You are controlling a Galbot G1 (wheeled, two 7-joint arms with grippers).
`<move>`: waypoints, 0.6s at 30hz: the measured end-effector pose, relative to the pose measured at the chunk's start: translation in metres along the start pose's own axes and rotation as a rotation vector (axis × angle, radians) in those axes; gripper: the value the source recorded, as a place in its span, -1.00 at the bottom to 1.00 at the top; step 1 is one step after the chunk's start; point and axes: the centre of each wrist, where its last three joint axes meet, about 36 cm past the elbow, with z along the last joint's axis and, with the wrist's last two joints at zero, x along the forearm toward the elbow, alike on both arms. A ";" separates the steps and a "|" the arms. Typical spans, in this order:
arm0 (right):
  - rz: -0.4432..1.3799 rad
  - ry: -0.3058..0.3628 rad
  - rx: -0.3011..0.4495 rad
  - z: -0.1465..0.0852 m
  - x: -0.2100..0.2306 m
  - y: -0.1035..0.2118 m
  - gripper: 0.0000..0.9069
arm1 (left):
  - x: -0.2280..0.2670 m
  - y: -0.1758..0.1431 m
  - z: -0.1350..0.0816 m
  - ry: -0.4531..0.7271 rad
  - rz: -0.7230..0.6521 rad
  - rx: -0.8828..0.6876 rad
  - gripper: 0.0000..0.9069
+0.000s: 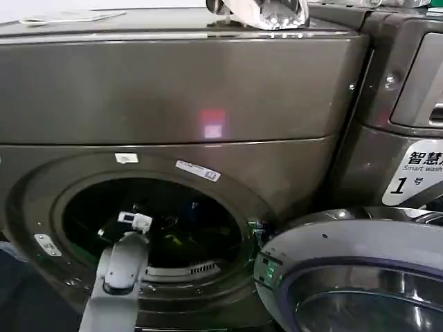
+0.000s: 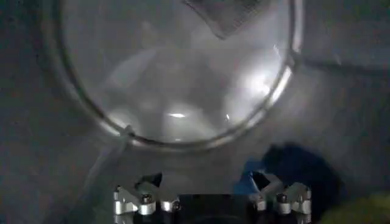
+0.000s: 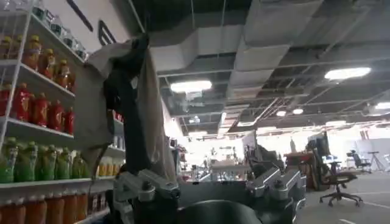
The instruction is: Grasp the clothes from the dryer.
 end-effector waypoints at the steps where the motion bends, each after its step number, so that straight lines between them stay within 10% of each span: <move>1: 0.000 0.000 0.001 0.000 0.000 0.000 1.00 | -0.001 0.001 -0.002 -0.007 0.020 -0.049 1.00; 18: 0.004 0.013 0.002 0.008 0.006 0.000 1.00 | -0.048 0.016 -0.023 -0.005 0.274 -0.435 1.00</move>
